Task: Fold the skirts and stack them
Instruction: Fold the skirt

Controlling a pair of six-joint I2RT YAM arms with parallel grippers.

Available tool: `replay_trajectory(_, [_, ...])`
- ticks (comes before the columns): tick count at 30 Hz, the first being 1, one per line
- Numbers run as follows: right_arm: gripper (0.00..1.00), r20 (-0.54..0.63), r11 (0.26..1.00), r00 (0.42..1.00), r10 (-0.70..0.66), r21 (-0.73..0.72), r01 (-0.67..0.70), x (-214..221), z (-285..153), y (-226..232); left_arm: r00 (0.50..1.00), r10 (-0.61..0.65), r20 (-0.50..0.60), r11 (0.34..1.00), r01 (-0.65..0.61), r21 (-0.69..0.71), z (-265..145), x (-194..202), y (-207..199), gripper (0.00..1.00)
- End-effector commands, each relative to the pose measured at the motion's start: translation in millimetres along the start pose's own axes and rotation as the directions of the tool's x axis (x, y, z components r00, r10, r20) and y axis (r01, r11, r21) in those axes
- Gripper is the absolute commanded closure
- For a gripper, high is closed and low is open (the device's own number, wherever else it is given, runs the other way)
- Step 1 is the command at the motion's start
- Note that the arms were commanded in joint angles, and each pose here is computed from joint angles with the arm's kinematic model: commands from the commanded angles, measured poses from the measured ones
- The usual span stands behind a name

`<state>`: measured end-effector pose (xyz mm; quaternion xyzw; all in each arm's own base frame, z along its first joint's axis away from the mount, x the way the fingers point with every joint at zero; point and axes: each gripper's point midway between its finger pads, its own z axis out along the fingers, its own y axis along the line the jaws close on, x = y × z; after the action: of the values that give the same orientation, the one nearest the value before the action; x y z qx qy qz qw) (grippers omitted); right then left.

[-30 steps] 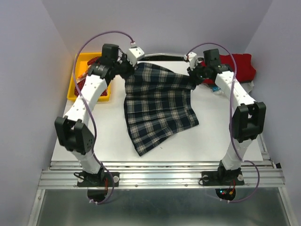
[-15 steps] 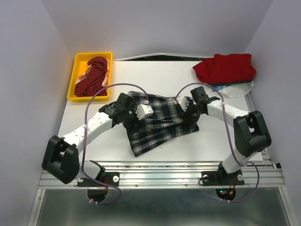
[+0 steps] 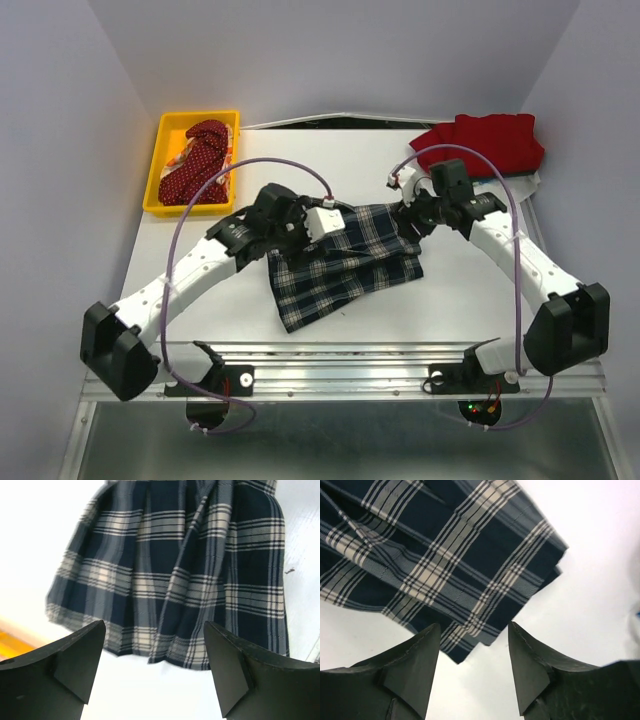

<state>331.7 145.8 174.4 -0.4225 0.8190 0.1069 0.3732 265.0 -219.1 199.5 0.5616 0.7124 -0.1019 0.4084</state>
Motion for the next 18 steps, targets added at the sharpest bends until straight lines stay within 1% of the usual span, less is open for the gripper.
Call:
replay_trajectory(1, [0.38, -0.114, 0.983, 0.985, 0.132, -0.112, -0.145, 30.2, 10.6, 27.0, 0.999, -0.025, -0.042, 0.999, 0.027, 0.045, 31.4, -2.5, -9.8, 0.11])
replay_trajectory(3, [0.37, -0.156, 0.984, 0.981, 0.115, -0.114, -0.134, 43.6, 18.4, 26.9, 0.997, -0.018, -0.076, 0.995, 0.025, 0.097, 47.6, 6.1, -27.8, 0.09])
replay_trajectory(4, [0.36, -0.173, 0.987, 0.979, 0.11, -0.1, -0.129, 49.0, 20.5, 24.5, 0.997, -0.005, -0.077, 0.995, 0.013, 0.099, 53.5, 7.6, -32.1, 0.08])
replay_trajectory(5, [0.36, -0.188, 0.992, 0.977, 0.096, -0.057, -0.109, 54.9, 23.9, 16.0, 0.993, 0.018, -0.115, 0.993, -0.005, 0.116, 61.6, 20.9, -46.1, 0.06])
replay_trajectory(7, [0.36, -0.229, 0.995, 0.972, 0.055, -0.063, -0.071, 71.0, 31.4, 15.6, 0.989, 0.039, -0.143, 0.995, -0.025, 0.097, 71.4, 30.6, -52.4, 0.05])
replay_trajectory(9, [0.34, -0.232, 0.997, 0.973, 0.022, -0.063, -0.038, 76.1, 35.0, 13.8, 0.979, 0.049, -0.197, 0.995, -0.03, 0.098, 80.2, 49.1, -61.8, 0.07])
replay_trajectory(10, [0.34, -0.232, 0.998, 0.973, -0.01, -0.067, -0.006, 81.4, 34.8, 14.6, 0.979, 0.034, -0.2, 0.996, -0.018, 0.084, 83.8, 51.8, -61.5, 0.08])
replay_trajectory(11, [0.32, -0.21, 0.999, 0.977, -0.037, -0.044, 0.029, 78.6, 36.4, 8.7, 0.974, 0.033, -0.223, 0.997, -0.017, 0.076, 86.2, 58.5, -61.8, 0.1])
replay_trajectory(14, [0.3, -0.195, 0.992, 0.972, -0.128, -0.038, 0.123, 82.7, 36.4, 5.1, 0.965, 0.037, -0.26, 0.997, -0.019, 0.072, 88.2, 71.6, -63.7, 0.25])
replay_trajectory(15, [0.3, -0.196, 0.989, 0.97, -0.145, -0.026, 0.143, 83.4, 36.3, 2.0, 0.964, 0.038, -0.263, 0.997, -0.019, 0.072, 87.0, 73.1, -64.2, 0.35])
replay_trajectory(17, [0.3, -0.186, 0.977, 0.96, -0.208, -0.003, 0.212, 80.1, 37.5, -3.3, 0.965, 0.033, -0.259, 0.998, -0.017, 0.063, 84.6, 71.4, -62.8, 0.47])
replay_trajectory(18, [0.3, -0.182, 0.973, 0.956, -0.229, -0.001, 0.233, 78.6, 39.0, -2.3, 0.966, 0.031, -0.258, 0.998, -0.016, 0.061, 83.7, 70.8, -62.3, 0.48])
